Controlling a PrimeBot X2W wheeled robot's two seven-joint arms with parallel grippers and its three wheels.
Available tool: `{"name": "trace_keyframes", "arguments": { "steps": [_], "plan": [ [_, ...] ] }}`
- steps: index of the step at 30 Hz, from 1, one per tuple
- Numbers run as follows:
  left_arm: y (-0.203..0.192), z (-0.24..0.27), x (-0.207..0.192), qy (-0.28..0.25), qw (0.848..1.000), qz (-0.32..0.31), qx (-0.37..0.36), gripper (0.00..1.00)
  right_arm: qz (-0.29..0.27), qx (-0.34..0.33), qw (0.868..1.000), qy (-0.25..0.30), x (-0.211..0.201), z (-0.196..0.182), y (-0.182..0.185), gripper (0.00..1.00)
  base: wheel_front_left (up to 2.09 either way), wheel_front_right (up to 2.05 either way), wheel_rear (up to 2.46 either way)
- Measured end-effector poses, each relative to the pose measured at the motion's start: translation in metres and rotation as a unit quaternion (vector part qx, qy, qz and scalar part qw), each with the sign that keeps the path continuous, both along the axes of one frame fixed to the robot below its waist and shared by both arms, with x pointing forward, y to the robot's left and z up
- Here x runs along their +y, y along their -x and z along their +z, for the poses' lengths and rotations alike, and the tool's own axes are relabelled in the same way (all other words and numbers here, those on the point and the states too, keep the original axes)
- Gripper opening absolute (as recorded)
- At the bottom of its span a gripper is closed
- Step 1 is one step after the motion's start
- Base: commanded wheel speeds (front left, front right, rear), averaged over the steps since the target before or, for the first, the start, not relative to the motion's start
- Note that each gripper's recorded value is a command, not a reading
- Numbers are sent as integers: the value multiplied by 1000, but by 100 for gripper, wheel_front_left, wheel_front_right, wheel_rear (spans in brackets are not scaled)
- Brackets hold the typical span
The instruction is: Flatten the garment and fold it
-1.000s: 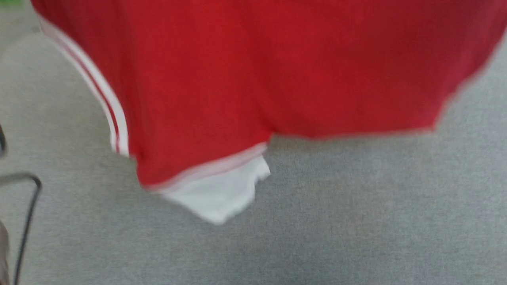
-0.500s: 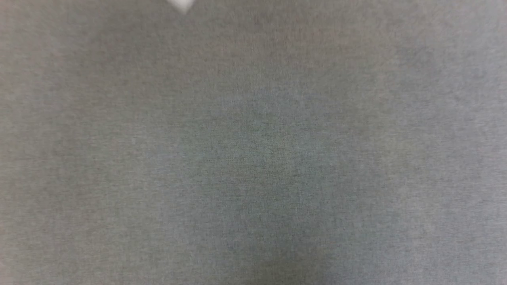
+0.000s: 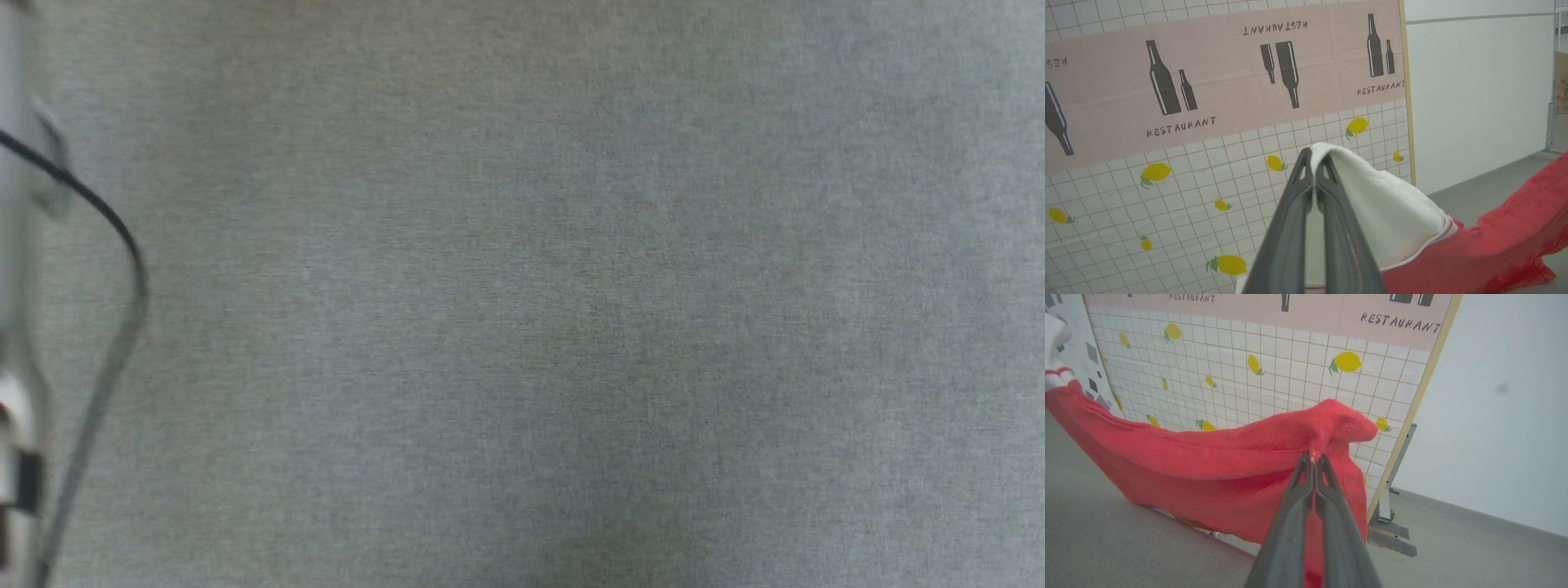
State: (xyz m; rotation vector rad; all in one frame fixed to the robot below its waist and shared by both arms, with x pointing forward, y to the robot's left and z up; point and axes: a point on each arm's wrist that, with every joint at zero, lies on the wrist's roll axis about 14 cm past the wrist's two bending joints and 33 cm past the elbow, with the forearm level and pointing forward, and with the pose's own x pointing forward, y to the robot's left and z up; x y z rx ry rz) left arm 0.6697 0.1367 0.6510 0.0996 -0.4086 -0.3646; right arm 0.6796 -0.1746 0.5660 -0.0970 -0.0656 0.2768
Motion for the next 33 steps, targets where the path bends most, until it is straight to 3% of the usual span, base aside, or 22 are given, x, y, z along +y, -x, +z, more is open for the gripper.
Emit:
{"name": "trace_keyframes", "arguments": {
  "steps": [8,14,25,33],
  "plan": [
    [66,-102,5,7,991,0,130,0,23,83,996,1,14,-69,54,0,0,0,0],
    [140,-157,12,-5,973,3,233,0,33,136,990,0,12,-107,112,0,0,0,0],
    [261,-188,42,-20,933,17,358,0,46,229,972,-32,9,-133,204,0,0,0,0],
    [340,-202,26,-11,891,-28,452,0,37,283,958,-22,-10,-139,253,0,0,0,0]
  ]
}}
